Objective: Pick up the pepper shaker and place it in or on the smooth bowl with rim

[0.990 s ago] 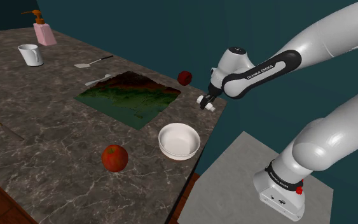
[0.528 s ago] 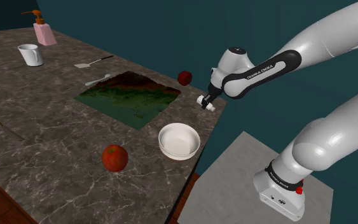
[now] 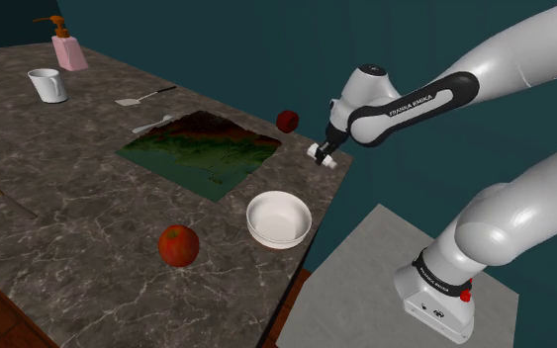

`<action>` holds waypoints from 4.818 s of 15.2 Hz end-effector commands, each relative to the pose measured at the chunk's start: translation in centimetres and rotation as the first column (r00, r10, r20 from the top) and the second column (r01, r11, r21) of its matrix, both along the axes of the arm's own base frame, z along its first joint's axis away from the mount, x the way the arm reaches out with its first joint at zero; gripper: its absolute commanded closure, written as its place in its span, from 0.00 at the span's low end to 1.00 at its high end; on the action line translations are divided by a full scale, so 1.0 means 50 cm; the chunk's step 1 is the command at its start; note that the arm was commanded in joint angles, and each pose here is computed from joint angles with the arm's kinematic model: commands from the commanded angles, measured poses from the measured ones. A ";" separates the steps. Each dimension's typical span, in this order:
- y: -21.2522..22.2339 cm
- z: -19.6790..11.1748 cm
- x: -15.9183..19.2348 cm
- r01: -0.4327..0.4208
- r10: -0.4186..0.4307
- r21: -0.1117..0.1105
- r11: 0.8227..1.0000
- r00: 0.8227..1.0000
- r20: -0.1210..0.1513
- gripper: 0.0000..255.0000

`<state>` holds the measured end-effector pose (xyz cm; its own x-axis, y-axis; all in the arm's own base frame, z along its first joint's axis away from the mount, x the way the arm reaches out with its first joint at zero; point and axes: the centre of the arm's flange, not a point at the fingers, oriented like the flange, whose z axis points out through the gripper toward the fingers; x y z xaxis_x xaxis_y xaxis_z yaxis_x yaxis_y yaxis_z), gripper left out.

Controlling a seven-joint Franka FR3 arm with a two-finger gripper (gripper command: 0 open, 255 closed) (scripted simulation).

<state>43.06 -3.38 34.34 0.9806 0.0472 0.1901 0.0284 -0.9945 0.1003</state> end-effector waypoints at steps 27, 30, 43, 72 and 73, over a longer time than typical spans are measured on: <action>0.075 0.263 -0.021 0.000 0.000 0.000 1.000 1.000 0.000 1.00; 0.151 0.263 -0.043 0.000 0.000 0.000 1.000 1.000 0.000 1.00; 0.481 0.264 -0.138 0.000 0.000 0.000 1.000 1.000 0.000 1.00; 0.670 0.123 -0.192 0.000 0.000 0.000 1.000 1.000 0.000 1.00; 0.670 0.123 -0.192 0.000 0.000 0.000 1.000 1.000 0.000 0.00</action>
<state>33.43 30.11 40.48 0.9807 0.0472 0.1897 0.0285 -0.9946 0.1002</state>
